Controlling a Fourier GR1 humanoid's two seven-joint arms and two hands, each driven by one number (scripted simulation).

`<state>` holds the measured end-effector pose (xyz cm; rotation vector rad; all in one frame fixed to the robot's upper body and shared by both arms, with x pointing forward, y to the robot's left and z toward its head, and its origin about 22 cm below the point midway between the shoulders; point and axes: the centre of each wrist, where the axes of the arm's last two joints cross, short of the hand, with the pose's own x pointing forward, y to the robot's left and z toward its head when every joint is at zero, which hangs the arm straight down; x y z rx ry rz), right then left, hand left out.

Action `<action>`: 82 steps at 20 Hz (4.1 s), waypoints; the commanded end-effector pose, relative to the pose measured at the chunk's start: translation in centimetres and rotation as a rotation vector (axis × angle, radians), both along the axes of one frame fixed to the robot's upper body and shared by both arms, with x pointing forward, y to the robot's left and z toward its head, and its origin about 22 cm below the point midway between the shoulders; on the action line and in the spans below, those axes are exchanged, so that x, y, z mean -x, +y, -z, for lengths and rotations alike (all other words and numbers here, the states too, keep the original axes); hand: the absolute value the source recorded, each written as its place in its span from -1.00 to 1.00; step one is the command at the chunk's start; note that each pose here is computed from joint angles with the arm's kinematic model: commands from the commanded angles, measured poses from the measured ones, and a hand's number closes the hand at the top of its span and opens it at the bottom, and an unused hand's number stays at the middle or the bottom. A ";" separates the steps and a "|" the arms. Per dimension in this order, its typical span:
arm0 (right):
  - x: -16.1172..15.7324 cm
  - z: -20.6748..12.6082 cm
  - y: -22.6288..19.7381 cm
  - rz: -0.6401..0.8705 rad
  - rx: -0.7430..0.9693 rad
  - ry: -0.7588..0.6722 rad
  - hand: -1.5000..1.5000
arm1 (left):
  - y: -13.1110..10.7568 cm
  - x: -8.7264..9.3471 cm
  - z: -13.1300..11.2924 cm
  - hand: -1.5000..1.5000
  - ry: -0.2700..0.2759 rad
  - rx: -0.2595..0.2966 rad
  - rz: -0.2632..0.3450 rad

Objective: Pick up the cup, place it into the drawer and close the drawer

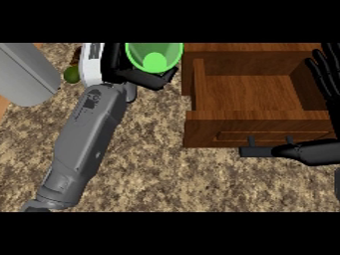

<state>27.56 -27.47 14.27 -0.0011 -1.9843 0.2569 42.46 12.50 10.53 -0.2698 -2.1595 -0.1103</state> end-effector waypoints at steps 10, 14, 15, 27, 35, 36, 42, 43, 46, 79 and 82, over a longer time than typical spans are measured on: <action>-1.3 -0.8 1.7 -0.033 0.004 -0.014 -1.00 | -8.3 -2.1 -6.7 1.00 0.199 -0.173 -0.068; -1.0 -1.0 0.9 -0.065 0.006 -0.037 -1.00 | -9.1 -2.0 -5.1 1.00 0.238 -0.264 -0.133; -0.6 -1.1 1.4 -0.071 0.000 -0.031 -1.00 | -10.1 -2.1 -7.3 1.00 0.262 -0.271 -0.143; -2.4 -2.3 3.1 -0.165 -0.010 -0.067 -1.00 | -8.0 -1.5 -0.1 -1.00 0.388 -0.474 -0.037; -2.7 -1.7 5.8 -0.440 -0.038 -0.035 1.00 | -8.4 -1.3 -1.1 -1.00 0.343 -0.221 -0.001; -2.6 -1.8 5.4 -0.487 -0.009 -0.043 1.00 | -8.4 -1.2 -1.1 -1.00 0.328 -0.184 0.026; -2.4 -1.3 6.3 -0.716 0.192 0.090 1.00 | -8.6 -1.1 -2.1 -1.00 0.239 -0.014 0.014; -2.0 -1.2 6.6 -0.725 0.292 0.126 1.00 | -8.9 -1.3 -2.8 -1.00 0.238 -0.018 0.005; -1.8 -0.7 5.7 -0.711 0.448 0.193 1.00 | -8.9 -1.4 -2.8 -1.00 0.239 0.003 -0.022; -14.5 9.5 1.2 -0.150 0.721 0.265 1.00 | 0.2 0.5 2.9 -1.00 0.263 0.159 0.035; -15.3 8.6 0.7 -0.067 0.709 0.239 1.00 | 2.4 0.5 3.1 -1.00 0.270 0.162 0.037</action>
